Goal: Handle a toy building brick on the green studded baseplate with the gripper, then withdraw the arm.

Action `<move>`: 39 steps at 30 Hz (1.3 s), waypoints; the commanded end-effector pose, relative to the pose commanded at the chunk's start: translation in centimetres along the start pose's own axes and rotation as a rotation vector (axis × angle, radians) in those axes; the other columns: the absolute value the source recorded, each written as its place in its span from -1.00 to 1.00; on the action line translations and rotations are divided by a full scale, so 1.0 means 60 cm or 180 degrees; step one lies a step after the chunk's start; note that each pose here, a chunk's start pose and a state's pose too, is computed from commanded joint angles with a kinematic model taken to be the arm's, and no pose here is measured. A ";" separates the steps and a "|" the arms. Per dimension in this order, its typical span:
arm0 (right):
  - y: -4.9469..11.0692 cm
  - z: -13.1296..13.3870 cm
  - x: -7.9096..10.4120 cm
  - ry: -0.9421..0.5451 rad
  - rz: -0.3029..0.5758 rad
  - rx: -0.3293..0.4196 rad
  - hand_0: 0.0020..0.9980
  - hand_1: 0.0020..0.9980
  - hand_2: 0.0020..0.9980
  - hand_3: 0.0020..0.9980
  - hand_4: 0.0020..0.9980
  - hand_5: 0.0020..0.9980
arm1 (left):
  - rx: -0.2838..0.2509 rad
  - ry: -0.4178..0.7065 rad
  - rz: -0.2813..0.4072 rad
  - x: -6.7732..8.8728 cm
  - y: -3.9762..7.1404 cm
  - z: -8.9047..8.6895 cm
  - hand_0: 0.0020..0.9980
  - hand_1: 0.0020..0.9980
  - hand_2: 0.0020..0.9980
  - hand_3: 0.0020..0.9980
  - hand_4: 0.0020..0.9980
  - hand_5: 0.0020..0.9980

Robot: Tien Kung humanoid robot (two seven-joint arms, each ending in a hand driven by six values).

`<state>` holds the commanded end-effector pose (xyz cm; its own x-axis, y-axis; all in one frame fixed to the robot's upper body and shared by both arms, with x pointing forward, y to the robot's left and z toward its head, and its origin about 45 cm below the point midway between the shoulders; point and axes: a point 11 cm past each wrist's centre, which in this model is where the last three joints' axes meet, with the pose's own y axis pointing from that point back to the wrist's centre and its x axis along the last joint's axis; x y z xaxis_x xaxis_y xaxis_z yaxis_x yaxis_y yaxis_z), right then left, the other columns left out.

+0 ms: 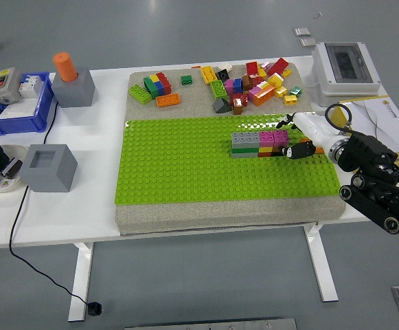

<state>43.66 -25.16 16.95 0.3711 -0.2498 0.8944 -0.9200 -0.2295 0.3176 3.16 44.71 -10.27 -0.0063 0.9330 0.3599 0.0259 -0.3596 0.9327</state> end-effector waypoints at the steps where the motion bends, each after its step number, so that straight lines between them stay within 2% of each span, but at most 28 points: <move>1: 0.000 0.000 0.000 0.0002 -0.0002 -0.0001 0.58 0.55 0.66 0.46 0.42 -0.64 | 0.0001 0.0000 0.0000 0.000 0.000 0.000 0.58 0.61 0.51 -0.13 1.00 0.77; 11: 0.005 -0.007 0.005 0.0004 0.0004 0.0051 0.59 0.56 0.66 0.45 0.44 -0.66 | 0.0021 0.0007 -0.0007 -0.002 -0.001 -0.006 0.58 0.61 0.51 -0.13 1.00 0.77; 12: 0.007 -0.009 0.009 -0.0008 0.0014 0.0073 0.60 0.57 0.68 0.57 1.00 -0.02 | 0.0022 0.0007 -0.0006 -0.002 -0.001 -0.006 0.58 0.61 0.51 -0.13 1.00 0.77; 18: 0.021 -0.021 0.038 -0.0087 0.0143 0.0201 0.60 0.57 0.68 0.57 1.00 -0.02 | 0.0018 0.0008 -0.0001 0.001 -0.001 -0.005 0.58 0.61 0.51 -0.13 1.00 0.77; 19: 0.025 -0.022 0.043 -0.0092 0.0178 0.0217 0.62 0.59 0.70 0.63 1.00 0.18 | 0.0017 0.0006 0.0000 0.001 -0.001 -0.005 0.58 0.61 0.51 -0.13 1.00 0.77; 24: 0.050 -0.023 0.061 -0.0009 0.0370 0.0294 0.62 0.59 0.70 0.63 1.00 0.18 | 0.0020 0.0020 -0.0001 0.000 -0.001 -0.008 0.58 0.61 0.51 -0.13 1.00 0.77; 25: 0.055 -0.024 0.064 0.0035 0.0411 0.0308 0.65 0.61 0.72 0.36 1.00 0.39 | 0.0021 0.0019 -0.0001 0.001 -0.001 -0.008 0.58 0.61 0.51 -0.13 1.00 0.77; 26: 0.059 -0.025 0.065 0.0079 0.0441 0.0319 0.65 0.61 0.72 0.36 1.00 0.39 | 0.0022 0.0019 -0.0001 0.001 -0.001 -0.009 0.58 0.61 0.51 -0.13 1.00 0.77; 30: 0.064 -0.024 0.060 0.0263 0.0497 0.0314 0.65 0.61 0.72 0.36 1.00 0.39 | 0.0024 0.0016 0.0002 0.001 -0.001 -0.010 0.58 0.61 0.51 -0.13 1.00 0.77; 31: 0.064 -0.023 0.057 0.0293 0.0494 0.0306 0.68 0.63 0.75 0.13 1.00 0.58 | 0.0024 0.0016 0.0002 0.001 -0.001 -0.010 0.58 0.61 0.51 -0.13 1.00 0.77; 39: 0.055 -0.022 0.035 0.0349 0.0446 0.0283 0.68 0.63 0.75 0.10 1.00 0.54 | 0.0017 0.0014 0.0005 0.002 -0.001 -0.009 0.58 0.61 0.51 -0.13 1.00 0.77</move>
<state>41.26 -25.21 20.30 0.2196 -0.1822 0.9584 -0.9452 -0.2832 0.1628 2.59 44.84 -10.28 -0.0107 0.9323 0.3615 0.0313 -0.3610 0.9320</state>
